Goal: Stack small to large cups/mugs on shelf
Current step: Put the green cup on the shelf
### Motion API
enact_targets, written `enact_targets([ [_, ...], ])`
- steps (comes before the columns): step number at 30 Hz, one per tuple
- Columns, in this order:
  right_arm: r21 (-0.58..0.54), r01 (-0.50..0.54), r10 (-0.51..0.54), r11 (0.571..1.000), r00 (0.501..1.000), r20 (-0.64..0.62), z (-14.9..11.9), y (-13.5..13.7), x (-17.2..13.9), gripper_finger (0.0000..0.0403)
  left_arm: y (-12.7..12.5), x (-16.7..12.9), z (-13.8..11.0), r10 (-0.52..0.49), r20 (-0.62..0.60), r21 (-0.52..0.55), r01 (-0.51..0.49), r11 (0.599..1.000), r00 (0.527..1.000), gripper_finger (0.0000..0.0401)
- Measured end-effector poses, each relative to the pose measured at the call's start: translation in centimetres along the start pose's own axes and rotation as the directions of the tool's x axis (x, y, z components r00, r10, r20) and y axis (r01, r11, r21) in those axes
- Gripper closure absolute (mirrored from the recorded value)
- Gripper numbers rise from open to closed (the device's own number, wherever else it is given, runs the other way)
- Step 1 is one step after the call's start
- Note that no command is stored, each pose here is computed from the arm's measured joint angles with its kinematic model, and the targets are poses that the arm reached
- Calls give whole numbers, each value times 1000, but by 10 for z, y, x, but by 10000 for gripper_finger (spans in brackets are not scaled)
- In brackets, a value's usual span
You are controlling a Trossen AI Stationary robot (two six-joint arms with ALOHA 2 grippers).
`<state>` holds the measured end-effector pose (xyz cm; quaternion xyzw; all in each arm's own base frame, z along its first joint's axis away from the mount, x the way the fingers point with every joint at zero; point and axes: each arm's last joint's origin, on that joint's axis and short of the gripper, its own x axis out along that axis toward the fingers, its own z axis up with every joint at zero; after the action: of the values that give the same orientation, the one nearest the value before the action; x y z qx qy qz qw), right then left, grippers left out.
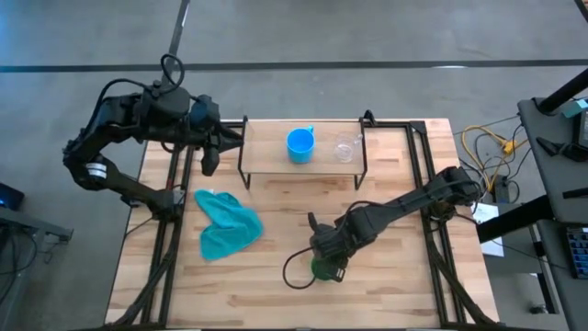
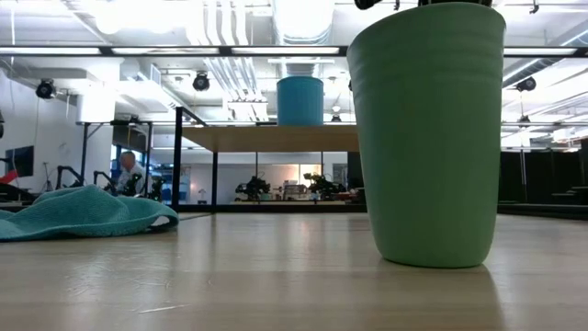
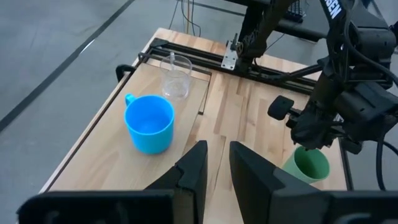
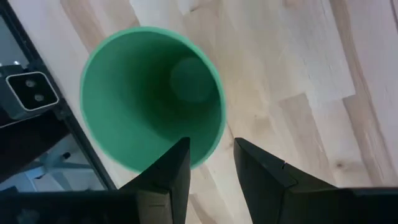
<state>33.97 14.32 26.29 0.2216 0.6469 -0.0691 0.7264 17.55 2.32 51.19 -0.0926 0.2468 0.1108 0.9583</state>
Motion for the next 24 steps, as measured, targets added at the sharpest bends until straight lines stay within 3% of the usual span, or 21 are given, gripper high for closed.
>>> enact_targets([
  [11, 11, 16, -16, 1000, 1000, 6, 5, -8, 5, 286, 0, 3, 1, 1, -5, 2, -1, 1000, 1000, 347],
  [18, -3, -54, 54, 999, 996, 77, 15, -4, 4, 310, 0, 2, 1, 1, -4, 6, -1, 1000, 1000, 347],
  [24, -35, -47, 50, 998, 996, 75, 16, -6, 9, 324, 0, 5, 1, 2, -9, 7, -2, 1000, 1000, 347],
])
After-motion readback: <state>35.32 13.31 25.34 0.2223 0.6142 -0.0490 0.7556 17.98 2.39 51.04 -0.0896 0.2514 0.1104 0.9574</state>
